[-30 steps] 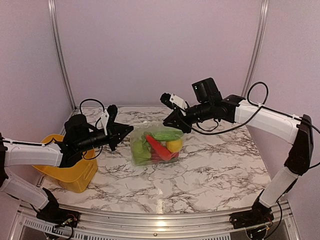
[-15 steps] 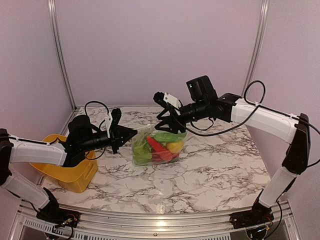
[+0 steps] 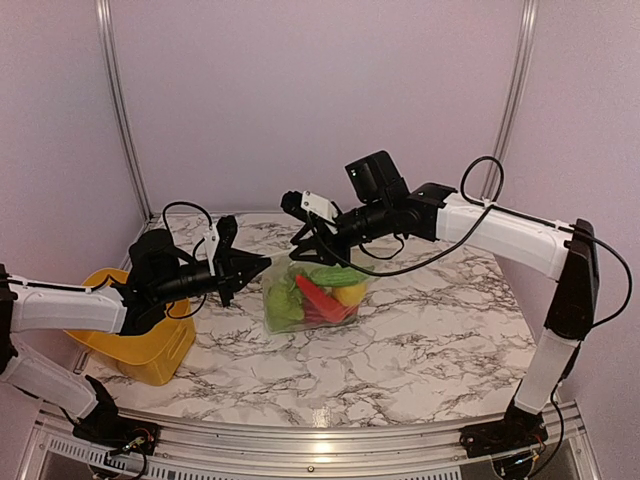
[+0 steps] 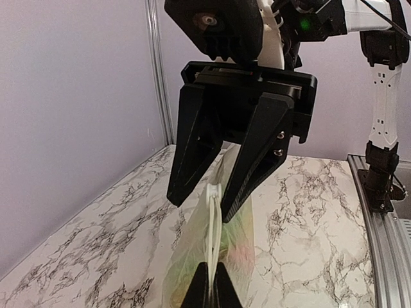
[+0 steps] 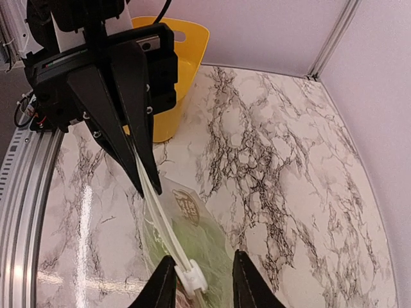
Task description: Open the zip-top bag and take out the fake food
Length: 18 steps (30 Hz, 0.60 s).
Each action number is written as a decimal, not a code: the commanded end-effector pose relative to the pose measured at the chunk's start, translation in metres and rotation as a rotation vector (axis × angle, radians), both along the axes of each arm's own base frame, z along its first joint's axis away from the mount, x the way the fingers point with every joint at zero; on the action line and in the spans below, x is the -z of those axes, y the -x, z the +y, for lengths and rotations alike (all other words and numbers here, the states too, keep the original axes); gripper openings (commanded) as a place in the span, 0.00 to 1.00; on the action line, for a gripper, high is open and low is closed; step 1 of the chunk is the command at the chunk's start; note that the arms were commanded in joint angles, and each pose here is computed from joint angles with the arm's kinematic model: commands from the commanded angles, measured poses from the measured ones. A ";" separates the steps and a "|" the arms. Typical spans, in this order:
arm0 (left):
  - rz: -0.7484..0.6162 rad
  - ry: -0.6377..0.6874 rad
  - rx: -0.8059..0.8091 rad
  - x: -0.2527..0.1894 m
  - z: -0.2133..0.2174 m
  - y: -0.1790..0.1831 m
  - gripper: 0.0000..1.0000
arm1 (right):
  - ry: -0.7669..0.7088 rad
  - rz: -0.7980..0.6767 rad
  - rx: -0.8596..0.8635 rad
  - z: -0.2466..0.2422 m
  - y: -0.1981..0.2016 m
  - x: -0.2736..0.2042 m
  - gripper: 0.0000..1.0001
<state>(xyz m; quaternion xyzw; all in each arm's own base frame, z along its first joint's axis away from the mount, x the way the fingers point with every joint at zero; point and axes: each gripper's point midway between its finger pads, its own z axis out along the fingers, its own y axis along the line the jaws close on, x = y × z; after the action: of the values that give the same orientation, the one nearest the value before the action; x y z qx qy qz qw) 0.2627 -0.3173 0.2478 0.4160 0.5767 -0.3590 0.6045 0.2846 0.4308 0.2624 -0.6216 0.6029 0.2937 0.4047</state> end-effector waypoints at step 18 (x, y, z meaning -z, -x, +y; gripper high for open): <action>-0.012 0.069 -0.119 -0.012 0.025 -0.018 0.00 | 0.047 -0.041 0.052 -0.016 0.001 0.002 0.07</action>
<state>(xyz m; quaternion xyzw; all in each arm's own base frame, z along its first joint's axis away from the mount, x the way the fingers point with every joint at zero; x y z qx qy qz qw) 0.2727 -0.3066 0.2436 0.3919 0.5918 -0.3455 0.6139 0.2806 0.4282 0.2560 -0.6290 0.6038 0.2841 0.3989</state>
